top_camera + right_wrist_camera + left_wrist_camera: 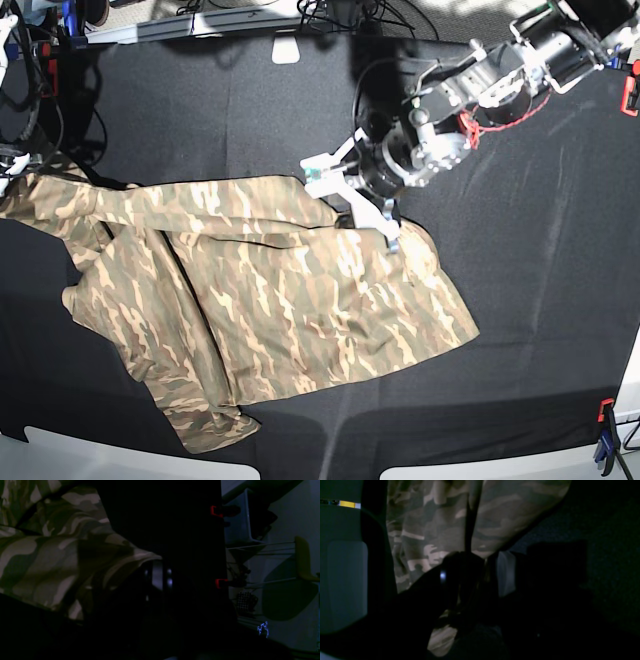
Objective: Layout the t-shirt on the table in an organized manner, then fold the t-shirt properly
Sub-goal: 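Pull the grasped shirt edge away from the right arm with the left gripper, then grasp the shirt corners with both grippers, then hold the shirt corners and pull them apart to smooth the shirt, then lift the shirt edge with both grippers and stretch it outward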
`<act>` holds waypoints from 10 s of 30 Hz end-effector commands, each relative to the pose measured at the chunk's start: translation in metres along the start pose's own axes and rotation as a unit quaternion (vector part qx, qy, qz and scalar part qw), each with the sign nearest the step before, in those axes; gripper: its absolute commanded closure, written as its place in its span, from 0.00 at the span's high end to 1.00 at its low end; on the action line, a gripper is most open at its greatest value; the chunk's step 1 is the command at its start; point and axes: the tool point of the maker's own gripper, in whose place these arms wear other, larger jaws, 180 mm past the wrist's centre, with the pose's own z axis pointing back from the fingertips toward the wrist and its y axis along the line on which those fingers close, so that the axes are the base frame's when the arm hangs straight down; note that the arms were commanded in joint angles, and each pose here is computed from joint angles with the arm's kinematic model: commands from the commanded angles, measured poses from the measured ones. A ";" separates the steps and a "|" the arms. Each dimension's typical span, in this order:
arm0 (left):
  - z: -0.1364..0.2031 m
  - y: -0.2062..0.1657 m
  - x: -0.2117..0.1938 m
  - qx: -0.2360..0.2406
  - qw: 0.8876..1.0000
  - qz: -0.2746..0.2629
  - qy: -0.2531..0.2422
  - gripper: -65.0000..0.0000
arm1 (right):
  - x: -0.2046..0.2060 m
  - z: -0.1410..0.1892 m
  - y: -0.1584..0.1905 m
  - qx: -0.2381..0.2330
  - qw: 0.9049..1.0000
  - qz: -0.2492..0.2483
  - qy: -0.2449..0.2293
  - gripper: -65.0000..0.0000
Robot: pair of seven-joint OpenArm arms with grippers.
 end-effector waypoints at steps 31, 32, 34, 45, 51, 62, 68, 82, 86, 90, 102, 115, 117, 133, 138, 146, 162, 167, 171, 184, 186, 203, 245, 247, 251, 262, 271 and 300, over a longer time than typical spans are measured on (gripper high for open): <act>0.005 0.010 -0.010 0.004 1.000 0.016 0.001 0.12 | 0.012 0.004 -0.012 -0.019 1.000 0.010 -0.017 0.00; 0.005 0.011 -0.010 0.004 1.000 0.015 0.001 0.14 | 0.011 0.004 -0.012 -0.018 1.000 0.010 -0.017 0.00; 0.005 0.010 -0.011 0.004 1.000 0.015 0.004 0.20 | 0.012 0.004 -0.012 -0.019 1.000 0.010 -0.017 0.00; -0.002 0.001 -0.033 -0.008 0.999 0.016 0.033 0.24 | 0.012 0.004 -0.012 -0.018 1.000 0.010 -0.017 0.00; -0.003 0.008 -0.029 0.005 1.000 0.018 0.023 0.09 | 0.012 0.004 -0.012 -0.019 1.000 0.010 -0.017 0.00; 0.003 0.041 -0.055 0.089 0.991 -0.002 0.096 0.00 | 0.011 0.004 -0.012 -0.019 1.000 0.010 -0.016 0.00; 0.010 0.043 -0.079 0.089 0.987 -0.009 0.136 0.00 | 0.011 0.004 -0.012 -0.019 1.000 0.010 -0.016 0.00; 0.090 0.042 -0.081 0.056 0.993 0.011 0.106 0.00 | 0.011 0.004 -0.013 -0.020 1.000 0.011 -0.015 0.00; 0.117 0.031 -0.080 0.029 0.995 0.011 0.099 0.00 | 0.011 0.004 -0.013 -0.020 1.000 0.011 -0.015 0.00; 0.134 0.022 -0.101 0.010 0.992 -0.005 0.125 0.00 | 0.010 0.004 -0.013 -0.020 1.000 0.011 -0.013 0.00; 0.164 0.007 -0.138 -0.027 0.986 -0.036 0.163 0.00 | -0.003 0.003 0.000 -0.006 1.000 0.000 0.008 0.00; 0.144 -0.040 -0.050 -0.050 0.995 0.062 0.057 0.00 | -0.015 0.003 0.038 0.049 0.998 -0.027 0.012 0.00; 0.147 -0.043 -0.030 -0.052 0.995 0.079 0.034 0.00 | -0.014 0.003 0.044 0.060 0.998 -0.028 0.009 0.00; 0.144 -0.117 -0.019 -0.119 0.978 0.163 0.059 0.36 | -0.013 0.003 0.043 0.059 0.998 -0.026 0.007 0.00; 0.125 -0.125 -0.028 -0.098 0.983 0.134 0.078 0.36 | -0.014 0.003 0.043 0.059 0.998 -0.026 0.008 0.00; 0.124 -0.142 -0.061 -0.108 0.976 0.113 0.152 0.28 | -0.014 0.003 0.043 0.059 0.998 -0.026 0.008 0.00; 0.131 -0.125 -0.088 -0.065 0.977 0.054 0.197 0.00 | -0.027 0.010 0.071 0.120 0.992 -0.022 0.018 0.00; 0.151 -0.128 -0.117 -0.077 0.971 0.024 0.225 0.00 | -0.054 0.017 0.086 0.140 0.989 -0.021 0.049 0.00; 0.170 -0.137 -0.133 -0.091 0.966 -0.007 0.242 0.00 | -0.071 0.030 0.113 0.195 0.979 -0.023 0.059 0.00; 0.158 -0.127 -0.096 -0.033 0.984 -0.016 0.174 0.00 | -0.083 0.039 0.127 0.217 0.973 -0.033 0.067 0.00; 0.155 -0.127 -0.089 -0.029 0.986 -0.009 0.162 0.12 | -0.083 0.039 0.126 0.217 0.973 -0.032 0.067 0.00; 0.141 -0.112 -0.072 -0.006 0.993 -0.017 0.119 0.28 | -0.083 0.039 0.126 0.217 0.973 -0.033 0.067 0.00; 0.130 -0.110 -0.133 -0.013 0.977 -0.065 0.204 0.00 | -0.079 0.040 0.129 0.225 0.972 -0.042 0.059 0.00; 0.140 -0.107 -0.145 -0.008 0.967 -0.063 0.249 0.00 | -0.079 0.041 0.129 0.225 0.972 -0.040 0.059 0.00; 0.157 -0.109 -0.145 -0.008 0.960 -0.060 0.275 0.00 | -0.072 0.052 0.135 0.240 0.970 -0.007 0.044 0.00; 0.185 -0.111 -0.092 -0.019 0.979 -0.030 0.200 0.00 | -0.071 0.077 0.137 0.244 0.968 0.036 0.045 0.00; 0.194 -0.109 -0.103 -0.017 0.976 -0.036 0.215 0.00 | -0.105 0.106 0.145 0.268 0.957 0.066 0.093 0.00; 0.244 -0.086 -0.131 0.050 0.952 -0.165 0.254 0.00 | -0.091 0.136 0.145 0.262 0.957 0.097 0.077 0.00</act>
